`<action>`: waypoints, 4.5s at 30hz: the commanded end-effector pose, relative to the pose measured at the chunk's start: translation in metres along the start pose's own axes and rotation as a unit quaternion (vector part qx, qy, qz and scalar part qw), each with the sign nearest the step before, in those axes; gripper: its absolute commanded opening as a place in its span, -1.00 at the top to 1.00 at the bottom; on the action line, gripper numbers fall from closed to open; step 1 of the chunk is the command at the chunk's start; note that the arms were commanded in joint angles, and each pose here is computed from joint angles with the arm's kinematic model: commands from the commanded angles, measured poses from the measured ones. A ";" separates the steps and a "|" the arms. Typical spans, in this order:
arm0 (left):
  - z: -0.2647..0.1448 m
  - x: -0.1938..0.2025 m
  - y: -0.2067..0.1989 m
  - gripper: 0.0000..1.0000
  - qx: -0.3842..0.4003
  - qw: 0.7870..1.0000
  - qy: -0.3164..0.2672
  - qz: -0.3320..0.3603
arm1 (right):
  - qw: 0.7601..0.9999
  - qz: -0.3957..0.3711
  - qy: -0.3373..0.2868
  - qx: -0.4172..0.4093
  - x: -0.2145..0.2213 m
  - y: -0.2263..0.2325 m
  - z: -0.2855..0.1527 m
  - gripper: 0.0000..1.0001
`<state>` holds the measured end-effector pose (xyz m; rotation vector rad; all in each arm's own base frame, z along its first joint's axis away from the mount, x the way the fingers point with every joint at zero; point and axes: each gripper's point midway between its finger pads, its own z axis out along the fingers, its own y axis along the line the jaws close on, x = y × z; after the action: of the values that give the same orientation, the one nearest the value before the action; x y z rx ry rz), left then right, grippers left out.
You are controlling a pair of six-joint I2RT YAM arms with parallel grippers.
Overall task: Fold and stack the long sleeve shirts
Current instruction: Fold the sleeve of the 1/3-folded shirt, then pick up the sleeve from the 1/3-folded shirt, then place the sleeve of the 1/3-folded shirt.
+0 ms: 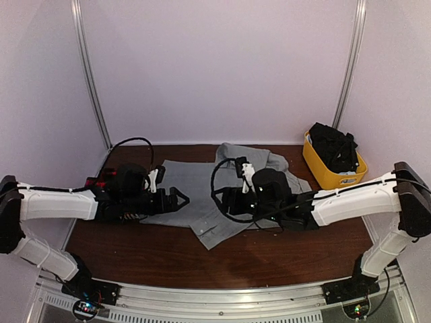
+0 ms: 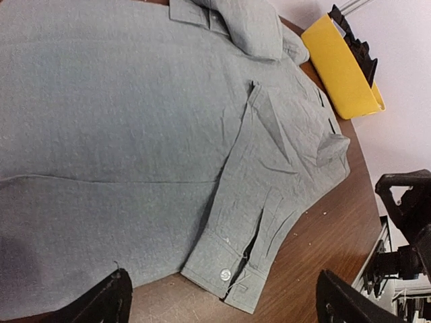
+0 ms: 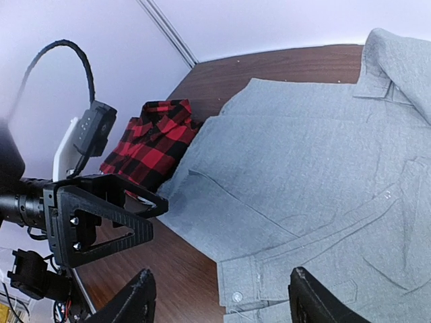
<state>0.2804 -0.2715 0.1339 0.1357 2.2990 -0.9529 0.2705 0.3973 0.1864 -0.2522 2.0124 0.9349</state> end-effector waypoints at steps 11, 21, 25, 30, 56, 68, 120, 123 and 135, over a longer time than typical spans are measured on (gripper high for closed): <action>0.038 0.063 -0.017 -0.48 0.074 0.993 0.092 -0.026 | 0.998 0.006 0.048 0.038 0.038 -0.042 0.004 -0.34; 0.050 0.096 -0.007 -0.45 0.038 0.992 0.117 -0.031 | 0.995 0.009 0.094 0.027 0.071 -0.050 0.025 -0.26; 0.054 0.099 -0.003 -0.44 0.035 0.992 0.118 -0.036 | 0.993 0.018 0.117 0.025 0.087 -0.056 0.031 -0.22; 0.059 0.105 0.009 -0.45 0.016 0.992 0.120 -0.041 | 0.989 0.028 0.141 0.024 0.106 -0.062 0.035 -0.15; 0.082 0.107 0.019 0.67 0.031 0.993 0.081 -0.073 | 0.986 0.053 0.157 0.017 0.125 -0.069 0.032 -0.05; 0.057 0.073 -0.012 1.00 0.048 0.997 0.059 -0.005 | 0.988 0.035 0.148 0.025 0.106 -0.065 0.021 -0.06; 0.015 -0.042 0.082 1.00 -0.039 0.992 0.117 0.037 | 0.945 -0.079 0.067 0.309 0.002 -0.195 -0.076 -0.24; 0.017 -0.043 0.088 1.00 -0.051 0.991 0.119 0.037 | 0.943 -0.077 0.076 0.315 0.008 -0.201 -0.074 -0.24; 0.025 -0.048 0.099 1.00 -0.052 0.993 0.106 0.016 | 0.936 -0.083 0.096 0.327 0.019 -0.211 -0.063 -0.25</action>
<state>0.3506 -0.2065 0.0869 0.2577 2.5711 -0.8133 0.3185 0.2128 0.0854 -0.1343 2.3173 0.1445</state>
